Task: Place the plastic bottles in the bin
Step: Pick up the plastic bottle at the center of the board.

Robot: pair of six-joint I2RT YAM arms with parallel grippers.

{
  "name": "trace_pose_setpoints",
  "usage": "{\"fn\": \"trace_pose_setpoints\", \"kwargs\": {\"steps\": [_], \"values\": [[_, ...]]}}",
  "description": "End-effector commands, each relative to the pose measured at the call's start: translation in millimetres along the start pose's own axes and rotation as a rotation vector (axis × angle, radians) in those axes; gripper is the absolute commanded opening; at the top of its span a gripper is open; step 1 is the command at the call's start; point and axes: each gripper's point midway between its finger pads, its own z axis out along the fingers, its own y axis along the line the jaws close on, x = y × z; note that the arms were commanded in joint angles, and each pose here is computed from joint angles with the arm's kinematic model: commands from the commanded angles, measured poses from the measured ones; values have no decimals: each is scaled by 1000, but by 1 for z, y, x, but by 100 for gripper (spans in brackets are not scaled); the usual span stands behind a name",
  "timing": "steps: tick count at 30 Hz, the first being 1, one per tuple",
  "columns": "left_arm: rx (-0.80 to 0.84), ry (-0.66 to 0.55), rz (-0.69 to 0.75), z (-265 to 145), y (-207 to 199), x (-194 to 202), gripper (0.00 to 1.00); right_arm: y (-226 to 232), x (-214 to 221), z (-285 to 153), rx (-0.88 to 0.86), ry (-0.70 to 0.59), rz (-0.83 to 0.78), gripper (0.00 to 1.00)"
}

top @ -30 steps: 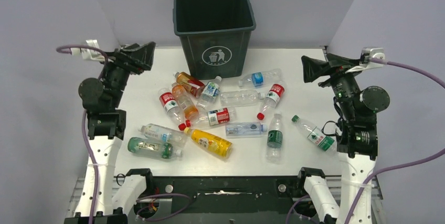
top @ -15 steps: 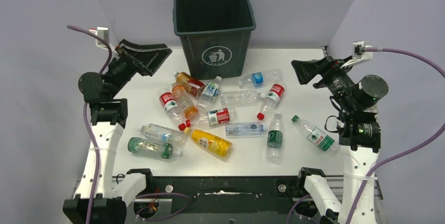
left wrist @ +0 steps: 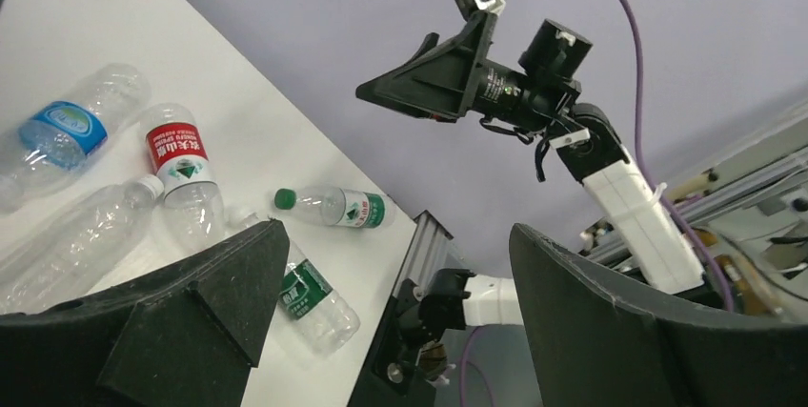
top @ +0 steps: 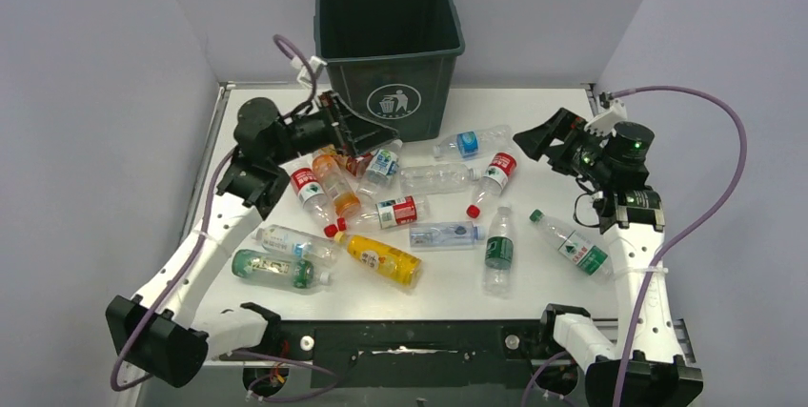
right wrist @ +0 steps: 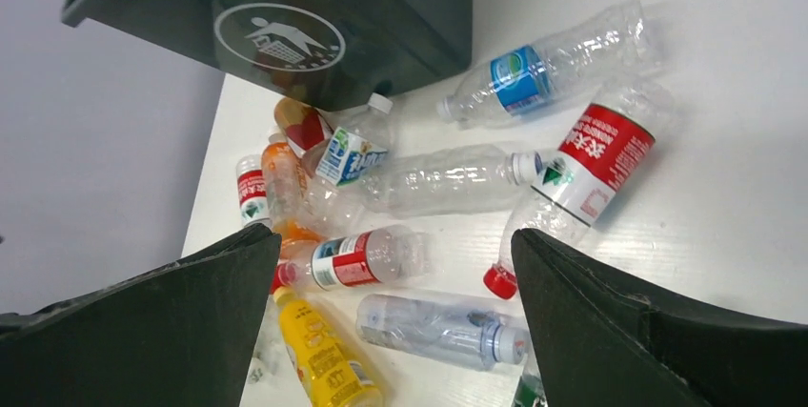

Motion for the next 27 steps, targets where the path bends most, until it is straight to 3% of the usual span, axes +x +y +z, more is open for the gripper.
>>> {"fn": "trace_pose_setpoints", "kwargs": {"steps": [1,7,14,27], "values": [[-228,68,172,26,23,27,87,-7,5,-1,30,-8,-9,98],[-386,115,206,48,55,59,87,-18,17,-1,67,17,7,98],[-580,331,390,72,87,105,87,-18,18,-15,106,27,1,98],[-572,443,339,116,129,152,87,-20,13,-29,162,-6,-7,98]]}}
